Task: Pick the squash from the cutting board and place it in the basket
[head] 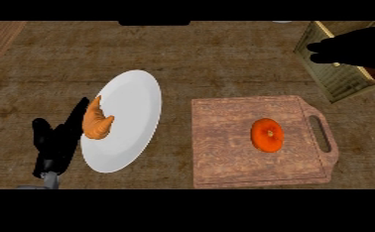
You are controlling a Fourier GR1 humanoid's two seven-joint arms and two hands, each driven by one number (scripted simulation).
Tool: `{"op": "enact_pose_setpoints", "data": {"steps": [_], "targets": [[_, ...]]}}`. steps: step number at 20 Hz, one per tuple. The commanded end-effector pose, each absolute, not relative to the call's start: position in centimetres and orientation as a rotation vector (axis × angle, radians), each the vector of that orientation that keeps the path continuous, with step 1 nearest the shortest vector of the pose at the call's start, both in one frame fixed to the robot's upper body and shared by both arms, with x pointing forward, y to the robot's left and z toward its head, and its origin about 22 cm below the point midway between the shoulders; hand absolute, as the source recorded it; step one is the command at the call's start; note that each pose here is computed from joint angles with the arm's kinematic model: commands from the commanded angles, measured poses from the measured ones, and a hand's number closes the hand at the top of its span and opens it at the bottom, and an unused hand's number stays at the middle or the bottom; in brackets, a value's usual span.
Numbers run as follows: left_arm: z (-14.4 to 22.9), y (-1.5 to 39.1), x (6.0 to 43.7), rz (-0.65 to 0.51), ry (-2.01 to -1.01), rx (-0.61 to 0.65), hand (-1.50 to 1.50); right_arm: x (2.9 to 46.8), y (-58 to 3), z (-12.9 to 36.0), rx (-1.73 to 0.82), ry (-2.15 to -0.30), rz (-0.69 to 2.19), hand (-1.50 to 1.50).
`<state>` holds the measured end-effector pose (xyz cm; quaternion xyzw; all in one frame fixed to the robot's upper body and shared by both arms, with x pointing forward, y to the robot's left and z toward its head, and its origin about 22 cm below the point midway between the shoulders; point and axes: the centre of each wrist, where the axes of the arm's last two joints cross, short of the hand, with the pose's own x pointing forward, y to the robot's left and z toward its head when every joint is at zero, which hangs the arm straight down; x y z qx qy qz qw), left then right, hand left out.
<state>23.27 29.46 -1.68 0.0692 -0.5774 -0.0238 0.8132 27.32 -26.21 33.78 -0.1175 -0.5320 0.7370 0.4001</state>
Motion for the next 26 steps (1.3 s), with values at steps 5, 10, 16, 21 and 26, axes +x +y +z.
{"op": "enact_pose_setpoints", "data": {"steps": [5,10,16,21,26], "targets": [[-5.6,28.8,19.9,-0.033,-1.029,0.146,0.00,28.0,-25.1,28.3,-0.248,-1.386,1.811,-1.50],[-5.0,28.7,21.6,-0.035,-1.037,0.148,0.00,28.3,-23.7,25.8,-0.289,-1.331,1.859,-1.50],[-5.1,29.3,21.0,-0.032,-1.027,0.154,0.00,27.9,-23.1,22.0,-0.309,-1.296,1.873,-1.50],[-6.1,29.1,19.6,-0.026,-1.019,0.157,0.00,27.3,-22.9,18.9,-0.299,-1.285,1.883,-1.50],[-4.4,30.8,21.5,-0.034,-1.035,0.158,0.00,28.5,-23.9,18.9,-0.304,-1.345,1.865,-1.50]]}}
